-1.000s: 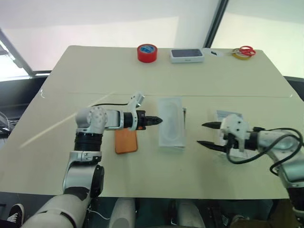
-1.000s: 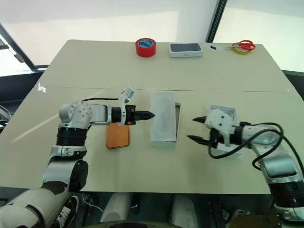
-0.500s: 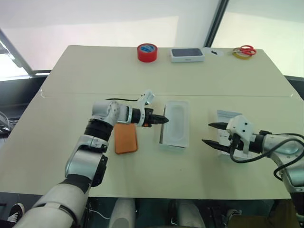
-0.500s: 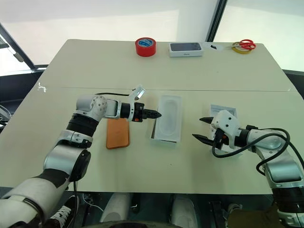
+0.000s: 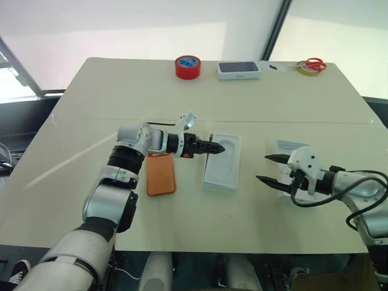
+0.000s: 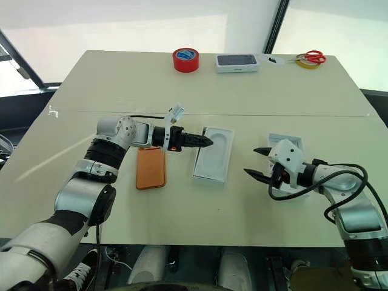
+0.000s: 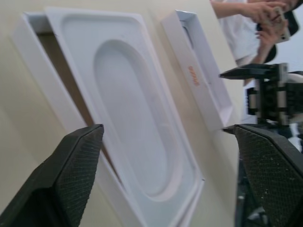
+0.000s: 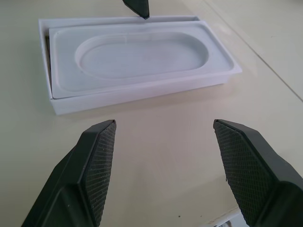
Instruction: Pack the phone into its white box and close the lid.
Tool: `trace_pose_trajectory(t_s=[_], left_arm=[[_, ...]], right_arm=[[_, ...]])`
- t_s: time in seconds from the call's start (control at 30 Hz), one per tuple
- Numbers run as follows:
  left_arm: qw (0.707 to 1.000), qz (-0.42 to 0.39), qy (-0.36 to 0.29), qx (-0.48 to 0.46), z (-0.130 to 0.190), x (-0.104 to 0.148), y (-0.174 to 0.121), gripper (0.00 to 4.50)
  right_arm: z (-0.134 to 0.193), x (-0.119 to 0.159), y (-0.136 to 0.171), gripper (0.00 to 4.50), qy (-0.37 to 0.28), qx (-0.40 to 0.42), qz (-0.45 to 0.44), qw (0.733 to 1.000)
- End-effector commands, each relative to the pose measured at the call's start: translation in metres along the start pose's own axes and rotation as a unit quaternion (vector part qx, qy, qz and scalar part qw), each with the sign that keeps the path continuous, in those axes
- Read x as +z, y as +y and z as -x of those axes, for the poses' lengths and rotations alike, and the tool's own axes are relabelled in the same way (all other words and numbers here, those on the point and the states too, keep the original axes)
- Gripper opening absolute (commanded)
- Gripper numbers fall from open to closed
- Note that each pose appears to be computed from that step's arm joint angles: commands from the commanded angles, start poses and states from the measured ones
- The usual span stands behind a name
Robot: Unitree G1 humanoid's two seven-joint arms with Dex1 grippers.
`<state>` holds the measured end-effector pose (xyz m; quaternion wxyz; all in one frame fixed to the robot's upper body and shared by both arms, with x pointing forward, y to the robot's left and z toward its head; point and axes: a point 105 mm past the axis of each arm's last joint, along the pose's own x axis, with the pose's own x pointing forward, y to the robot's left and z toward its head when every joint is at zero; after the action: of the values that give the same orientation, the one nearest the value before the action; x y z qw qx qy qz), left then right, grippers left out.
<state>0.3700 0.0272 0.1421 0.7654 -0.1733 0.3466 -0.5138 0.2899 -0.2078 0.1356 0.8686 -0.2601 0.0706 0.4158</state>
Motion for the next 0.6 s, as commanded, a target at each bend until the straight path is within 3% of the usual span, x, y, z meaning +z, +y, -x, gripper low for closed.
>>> trace_pose_trajectory(t_s=[0.03,0.1,0.23,0.3,0.37,0.5,0.6], left_arm=[[0.999,-0.043,-0.028,-0.006,0.017,0.021,-0.013,4.48],[0.996,-0.083,-0.046,-0.006,0.025,0.028,-0.019,4.48],[0.972,-0.182,-0.15,0.022,0.05,0.051,-0.021,4.48],[0.938,-0.261,-0.223,0.052,0.071,0.055,-0.014,4.5],[0.915,-0.317,-0.235,0.085,0.085,0.042,-0.001,4.5],[0.911,-0.312,-0.244,0.113,0.109,0.018,0.018,4.5],[0.898,-0.348,-0.24,0.12,0.126,0.0,0.02,4.5]], right_arm=[[-0.002,0.007,-0.004,3.46,-0.012,-0.007,0.012,1.0],[-0.005,0.01,-0.005,3.46,-0.019,-0.008,0.01,1.0],[-0.017,0.021,-0.013,3.46,-0.04,-0.031,0.016,0.999],[-0.034,0.03,-0.021,2.9,-0.051,-0.058,0.036,0.996],[-0.052,0.038,-0.022,2.05,-0.054,-0.072,0.05,0.995],[-0.077,0.044,-0.017,0.03,-0.049,-0.069,0.071,0.994],[-0.088,0.042,-0.015,0.03,-0.023,-0.052,0.113,0.992]])
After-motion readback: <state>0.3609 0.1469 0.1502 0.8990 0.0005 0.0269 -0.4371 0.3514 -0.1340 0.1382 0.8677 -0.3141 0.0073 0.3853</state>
